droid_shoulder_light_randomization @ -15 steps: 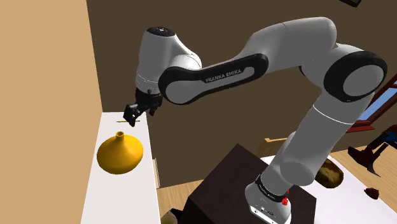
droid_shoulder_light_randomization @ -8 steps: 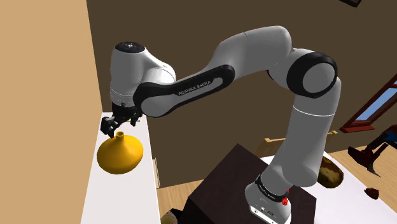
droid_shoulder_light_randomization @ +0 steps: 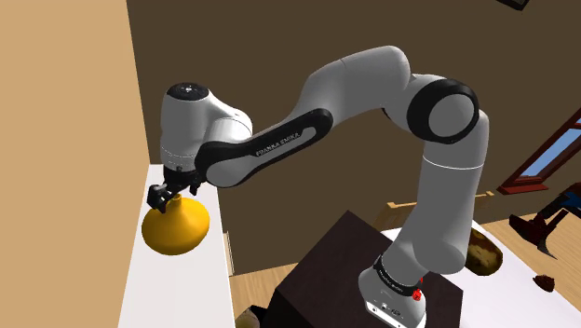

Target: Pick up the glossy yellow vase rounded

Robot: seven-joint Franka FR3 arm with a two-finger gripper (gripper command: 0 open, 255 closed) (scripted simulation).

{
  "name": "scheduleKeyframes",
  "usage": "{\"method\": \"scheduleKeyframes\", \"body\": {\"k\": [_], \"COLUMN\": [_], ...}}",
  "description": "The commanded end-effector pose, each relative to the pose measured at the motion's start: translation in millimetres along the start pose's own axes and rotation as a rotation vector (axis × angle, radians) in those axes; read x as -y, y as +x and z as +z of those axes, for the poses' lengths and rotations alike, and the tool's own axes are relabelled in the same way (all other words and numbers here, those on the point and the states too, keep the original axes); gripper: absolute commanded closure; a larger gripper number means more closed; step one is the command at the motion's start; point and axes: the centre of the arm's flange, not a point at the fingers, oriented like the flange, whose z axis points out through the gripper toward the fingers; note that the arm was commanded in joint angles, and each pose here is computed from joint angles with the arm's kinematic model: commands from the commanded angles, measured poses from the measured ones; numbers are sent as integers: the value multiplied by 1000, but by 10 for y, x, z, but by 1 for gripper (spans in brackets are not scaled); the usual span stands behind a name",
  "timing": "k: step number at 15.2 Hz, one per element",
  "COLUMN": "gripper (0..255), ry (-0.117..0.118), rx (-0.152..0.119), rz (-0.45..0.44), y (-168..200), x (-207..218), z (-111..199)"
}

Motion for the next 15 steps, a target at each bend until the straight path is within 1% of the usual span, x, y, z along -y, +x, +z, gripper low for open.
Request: {"method": "scheduleKeyframes", "body": {"k": [1,10,15], "gripper": [255,255,255], "ry": [0,0,0], "rx": [0,0,0], "rz": [0,0,0], "y": [2,3,47], "x": [0,-1,-2], "z": [14,20,-240]}}
